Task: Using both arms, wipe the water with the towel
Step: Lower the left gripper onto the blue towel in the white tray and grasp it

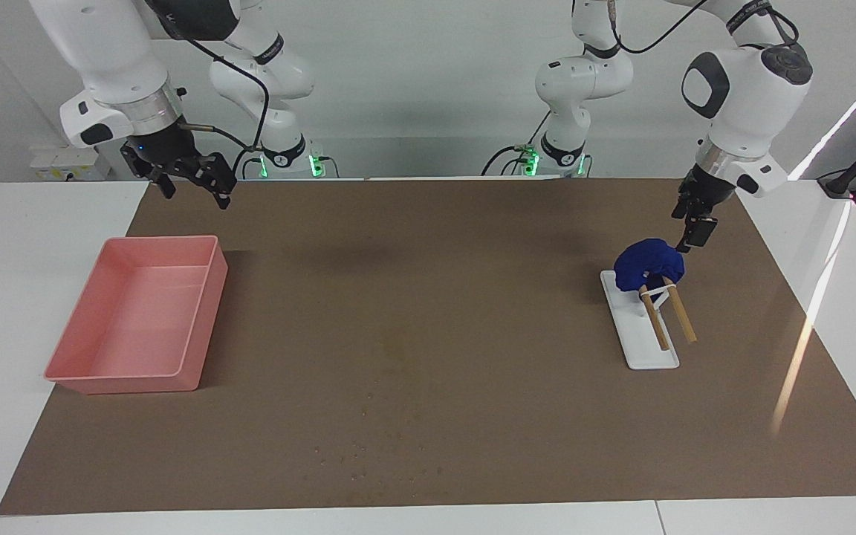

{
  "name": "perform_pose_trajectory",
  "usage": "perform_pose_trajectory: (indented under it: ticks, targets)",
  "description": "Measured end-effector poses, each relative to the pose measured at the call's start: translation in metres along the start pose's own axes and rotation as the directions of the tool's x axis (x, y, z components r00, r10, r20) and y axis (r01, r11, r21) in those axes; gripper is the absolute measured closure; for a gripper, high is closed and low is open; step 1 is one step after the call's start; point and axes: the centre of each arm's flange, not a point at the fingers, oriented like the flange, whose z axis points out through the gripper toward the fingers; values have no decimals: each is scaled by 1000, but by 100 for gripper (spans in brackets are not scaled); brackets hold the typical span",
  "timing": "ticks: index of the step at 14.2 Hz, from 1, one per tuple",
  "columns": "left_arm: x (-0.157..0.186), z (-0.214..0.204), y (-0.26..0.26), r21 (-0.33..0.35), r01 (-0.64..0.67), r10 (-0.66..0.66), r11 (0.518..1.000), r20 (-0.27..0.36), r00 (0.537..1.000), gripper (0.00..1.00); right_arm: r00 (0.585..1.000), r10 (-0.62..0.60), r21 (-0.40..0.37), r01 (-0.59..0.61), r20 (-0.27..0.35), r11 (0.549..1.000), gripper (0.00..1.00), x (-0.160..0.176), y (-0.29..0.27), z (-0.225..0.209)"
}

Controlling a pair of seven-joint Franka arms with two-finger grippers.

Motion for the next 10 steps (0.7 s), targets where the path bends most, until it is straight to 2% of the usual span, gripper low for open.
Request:
perform_pose_trajectory:
  ticks: [4,9,10]
  targets:
    - [6,35,9,24,79,-79,997,12,997,0,1000,0,0,0,0,1000,0,0,0,0]
    - [10,53,14,29,129,-129,991,14,992,0,1000,0,0,0,0,1000,0,0,0,0]
    - [10,54,15,28,130,-131,991,14,991,4,1000,0,0,0,0,1000,0,0,0,0]
